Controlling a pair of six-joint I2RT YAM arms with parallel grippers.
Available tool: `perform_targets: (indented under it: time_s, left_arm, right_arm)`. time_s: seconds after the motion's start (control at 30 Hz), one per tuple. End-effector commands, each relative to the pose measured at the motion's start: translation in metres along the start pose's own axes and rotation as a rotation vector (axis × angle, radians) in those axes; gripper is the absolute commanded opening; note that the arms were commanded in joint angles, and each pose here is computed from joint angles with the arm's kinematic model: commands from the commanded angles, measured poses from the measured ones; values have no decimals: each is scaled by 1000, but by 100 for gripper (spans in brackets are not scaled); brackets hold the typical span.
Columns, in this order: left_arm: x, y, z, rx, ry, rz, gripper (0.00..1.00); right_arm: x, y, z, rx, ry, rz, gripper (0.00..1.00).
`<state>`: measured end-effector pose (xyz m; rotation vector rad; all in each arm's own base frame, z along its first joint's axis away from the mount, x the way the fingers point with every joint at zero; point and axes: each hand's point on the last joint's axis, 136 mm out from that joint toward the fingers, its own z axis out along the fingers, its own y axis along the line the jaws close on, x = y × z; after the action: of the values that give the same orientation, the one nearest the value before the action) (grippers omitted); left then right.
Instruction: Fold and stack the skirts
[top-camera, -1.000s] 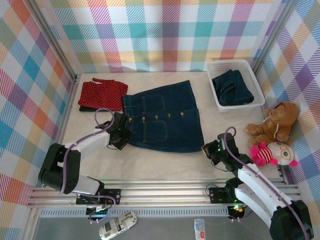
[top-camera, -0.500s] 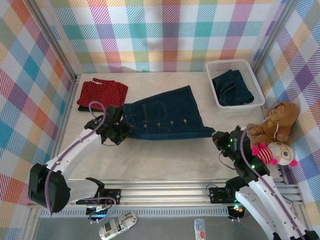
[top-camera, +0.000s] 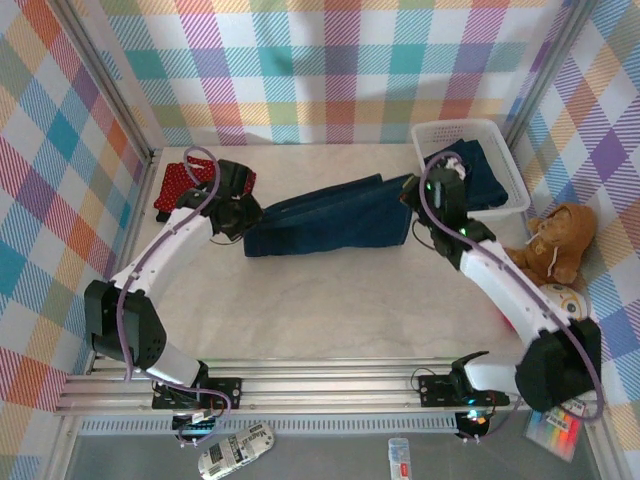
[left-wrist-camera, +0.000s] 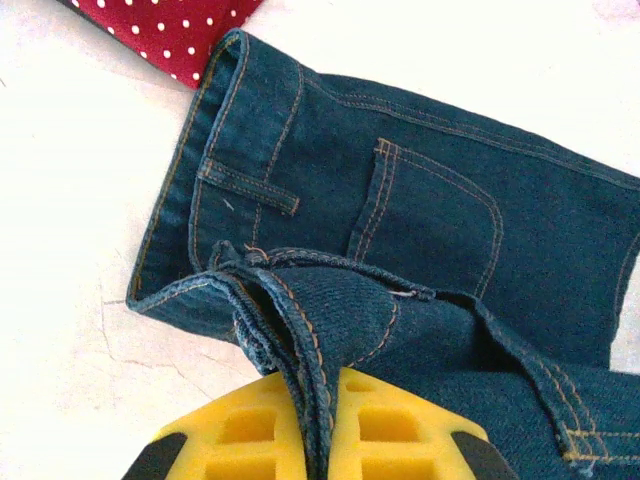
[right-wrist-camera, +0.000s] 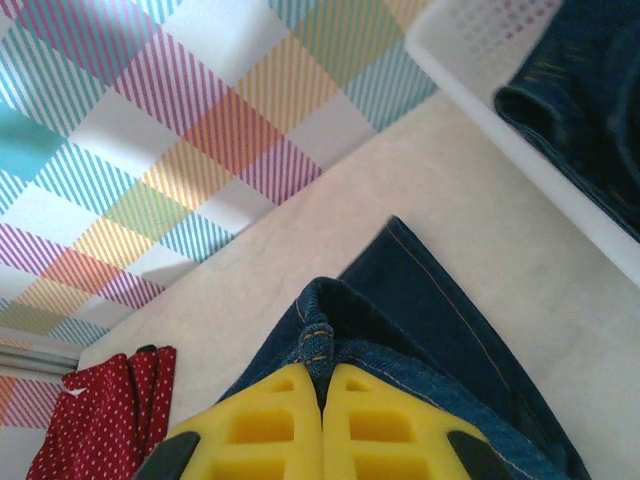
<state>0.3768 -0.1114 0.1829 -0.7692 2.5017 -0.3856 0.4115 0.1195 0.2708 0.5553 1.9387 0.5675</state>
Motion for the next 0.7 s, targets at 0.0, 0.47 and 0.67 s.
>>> perform_targets:
  time_s: [0.0, 0.47, 0.67]
  left_arm:
    - [-23, 13, -4, -62, -56, 18, 0]
    - [-38, 31, 49, -153, 19, -46, 0]
    - [-43, 35, 87, -180, 45, -94, 0]
  right_arm:
    - [-33, 25, 19, -67, -67, -59, 0]
    - [0, 21, 135, -51, 191, -12, 0]
    - [14, 3, 173, 17, 202, 51, 0]
